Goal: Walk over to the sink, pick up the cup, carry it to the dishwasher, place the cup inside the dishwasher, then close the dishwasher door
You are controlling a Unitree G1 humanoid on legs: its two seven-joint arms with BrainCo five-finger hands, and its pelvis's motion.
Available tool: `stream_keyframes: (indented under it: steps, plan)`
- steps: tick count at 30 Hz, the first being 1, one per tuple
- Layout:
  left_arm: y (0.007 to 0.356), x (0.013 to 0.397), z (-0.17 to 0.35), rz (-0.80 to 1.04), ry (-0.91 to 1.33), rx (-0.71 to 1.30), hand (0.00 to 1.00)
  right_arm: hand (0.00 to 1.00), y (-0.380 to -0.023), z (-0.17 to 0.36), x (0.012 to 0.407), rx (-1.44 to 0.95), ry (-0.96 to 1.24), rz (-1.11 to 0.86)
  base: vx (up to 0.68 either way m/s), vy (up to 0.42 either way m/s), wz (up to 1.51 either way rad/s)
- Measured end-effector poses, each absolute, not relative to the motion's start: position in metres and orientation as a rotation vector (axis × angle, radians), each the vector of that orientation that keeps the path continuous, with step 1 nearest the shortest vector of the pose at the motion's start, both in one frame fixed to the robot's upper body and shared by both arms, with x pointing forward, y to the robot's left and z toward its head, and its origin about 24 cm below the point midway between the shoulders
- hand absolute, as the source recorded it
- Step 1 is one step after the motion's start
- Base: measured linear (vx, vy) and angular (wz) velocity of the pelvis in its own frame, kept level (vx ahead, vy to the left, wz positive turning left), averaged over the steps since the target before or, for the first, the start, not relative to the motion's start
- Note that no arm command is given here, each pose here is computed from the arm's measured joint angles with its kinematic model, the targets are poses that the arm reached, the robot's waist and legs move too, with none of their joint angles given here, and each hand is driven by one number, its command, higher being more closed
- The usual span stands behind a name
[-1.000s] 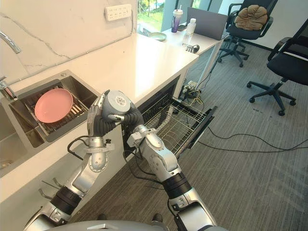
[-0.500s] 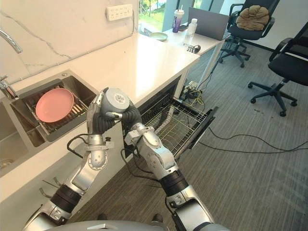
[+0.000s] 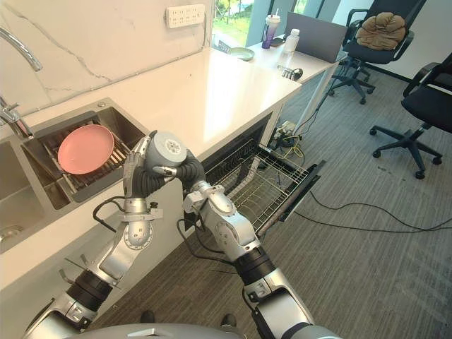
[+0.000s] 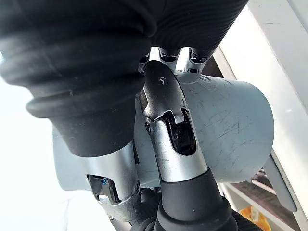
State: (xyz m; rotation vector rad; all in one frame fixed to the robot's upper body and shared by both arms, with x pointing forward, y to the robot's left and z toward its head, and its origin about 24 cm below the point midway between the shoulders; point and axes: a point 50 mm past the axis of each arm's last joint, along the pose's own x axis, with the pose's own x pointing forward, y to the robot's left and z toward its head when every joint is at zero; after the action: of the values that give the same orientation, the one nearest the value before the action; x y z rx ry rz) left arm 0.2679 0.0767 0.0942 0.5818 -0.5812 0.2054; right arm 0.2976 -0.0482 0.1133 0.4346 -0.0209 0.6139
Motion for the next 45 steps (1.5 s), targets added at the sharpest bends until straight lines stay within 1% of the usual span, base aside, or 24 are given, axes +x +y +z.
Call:
stream_keyframes:
  steps: [7,8,12,13,15,16,20,22,24,26,34,36,39,41,43,44,45]
  plan:
    - [0.074,0.269,0.1,0.184,-0.632,0.585,1.0,1.0,-0.051,0.117,0.297,0.471,-0.086,0.607,0.0,-0.001,0.01]
    - [0.074,0.27,0.102,0.182,-0.641,0.582,0.0,1.0,-0.051,0.118,0.297,0.47,-0.102,0.6,-0.01,0.0,0.03]
    - [0.073,0.269,0.101,0.165,-0.653,0.575,0.0,1.0,-0.052,0.127,0.299,0.451,-0.165,0.54,0.0,0.0,0.01]
    - [0.073,0.269,0.101,0.162,-0.652,0.573,0.0,1.0,-0.054,0.13,0.301,0.421,-0.199,0.491,0.0,0.0,0.0]
    - [0.073,0.269,0.1,0.159,-0.649,0.571,0.0,1.0,-0.054,0.131,0.301,0.39,-0.217,0.464,0.0,0.0,0.0]
    - [0.074,0.269,0.098,0.158,-0.633,0.556,0.0,1.0,-0.054,0.132,0.301,0.328,-0.245,0.419,-0.01,0.002,-0.03]
    - [0.073,0.269,0.09,0.14,-0.604,0.544,0.0,1.0,-0.059,0.138,0.301,0.212,-0.334,0.3,0.0,0.0,-0.03]
    - [0.062,0.261,0.084,0.075,-0.611,0.537,0.0,1.0,-0.072,0.145,0.305,0.239,-0.377,0.199,0.0,0.0,0.0]
    - [0.044,0.244,0.069,-0.043,-0.603,0.549,0.0,1.0,-0.089,0.166,0.313,0.285,-0.472,0.07,0.0,0.0,-0.04]
    - [0.036,0.237,0.064,-0.084,-0.593,0.538,0.0,1.0,-0.093,0.18,0.315,0.307,-0.535,0.029,0.0,0.0,-0.09]
    - [0.035,0.24,0.074,-0.041,-0.639,0.501,0.0,1.0,-0.111,0.181,0.314,0.218,-0.589,-0.136,0.0,-0.001,-0.07]
    - [0.036,0.24,0.081,-0.02,-0.667,0.474,0.0,1.0,-0.12,0.18,0.313,0.166,-0.604,-0.184,0.0,0.0,0.0]
    - [0.035,0.239,0.082,-0.043,-0.664,0.436,0.0,1.0,-0.135,0.178,0.313,0.167,-0.599,-0.253,0.0,0.0,0.0]
    - [0.035,0.24,0.081,-0.112,-0.601,0.352,0.0,1.0,-0.153,0.175,0.312,0.169,-0.592,-0.334,0.0,0.0,0.0]
    - [0.034,0.239,0.069,-0.248,-0.433,0.212,0.0,1.0,-0.181,0.171,0.308,0.145,-0.588,-0.427,0.0,0.0,0.0]
    - [0.034,0.237,0.063,-0.292,-0.373,0.175,0.0,1.0,-0.187,0.17,0.307,0.137,-0.588,-0.447,0.0,-0.002,-0.04]
    - [0.033,0.232,0.047,-0.363,-0.254,0.124,0.0,1.0,-0.199,0.168,0.304,0.117,-0.587,-0.481,0.01,-0.003,-0.07]
